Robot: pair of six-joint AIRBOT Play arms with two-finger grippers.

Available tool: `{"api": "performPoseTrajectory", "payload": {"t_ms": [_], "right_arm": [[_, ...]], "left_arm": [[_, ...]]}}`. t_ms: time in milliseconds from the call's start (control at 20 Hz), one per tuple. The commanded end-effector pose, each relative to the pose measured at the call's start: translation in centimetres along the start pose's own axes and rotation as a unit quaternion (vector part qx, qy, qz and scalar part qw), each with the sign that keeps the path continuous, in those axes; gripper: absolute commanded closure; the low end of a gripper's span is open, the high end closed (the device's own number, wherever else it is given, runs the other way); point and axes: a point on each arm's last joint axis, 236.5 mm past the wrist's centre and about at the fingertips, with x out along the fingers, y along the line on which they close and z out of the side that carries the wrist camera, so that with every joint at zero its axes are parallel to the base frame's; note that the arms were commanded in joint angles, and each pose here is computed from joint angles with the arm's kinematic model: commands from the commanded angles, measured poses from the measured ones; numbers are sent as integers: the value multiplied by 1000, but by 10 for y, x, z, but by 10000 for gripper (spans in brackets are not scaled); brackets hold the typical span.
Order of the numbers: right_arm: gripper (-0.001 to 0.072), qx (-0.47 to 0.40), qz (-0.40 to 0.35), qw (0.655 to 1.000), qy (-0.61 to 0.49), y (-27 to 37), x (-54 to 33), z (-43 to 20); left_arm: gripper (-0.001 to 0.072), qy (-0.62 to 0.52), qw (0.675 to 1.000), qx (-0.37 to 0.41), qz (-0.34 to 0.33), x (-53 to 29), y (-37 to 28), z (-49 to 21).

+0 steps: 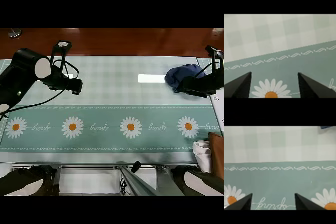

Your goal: Fold the shirts.

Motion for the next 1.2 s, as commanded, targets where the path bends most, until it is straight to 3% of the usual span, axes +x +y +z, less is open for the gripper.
{"api": "performPoseTrajectory", "payload": {"t_ms": [0, 900, 1150], "right_arm": [[106, 0, 0, 1000, -1, 0, 0, 0], [106, 3, 1, 1000, -3, 1, 0, 2], [106, 4, 0, 996, -92, 0, -4, 43]], "left_arm": [[0, 0, 1000, 0, 0, 0, 0, 0], [0, -1, 1000, 0, 0, 0, 0, 1], [0, -50, 999, 1, -11, 4, -6, 25]]}}
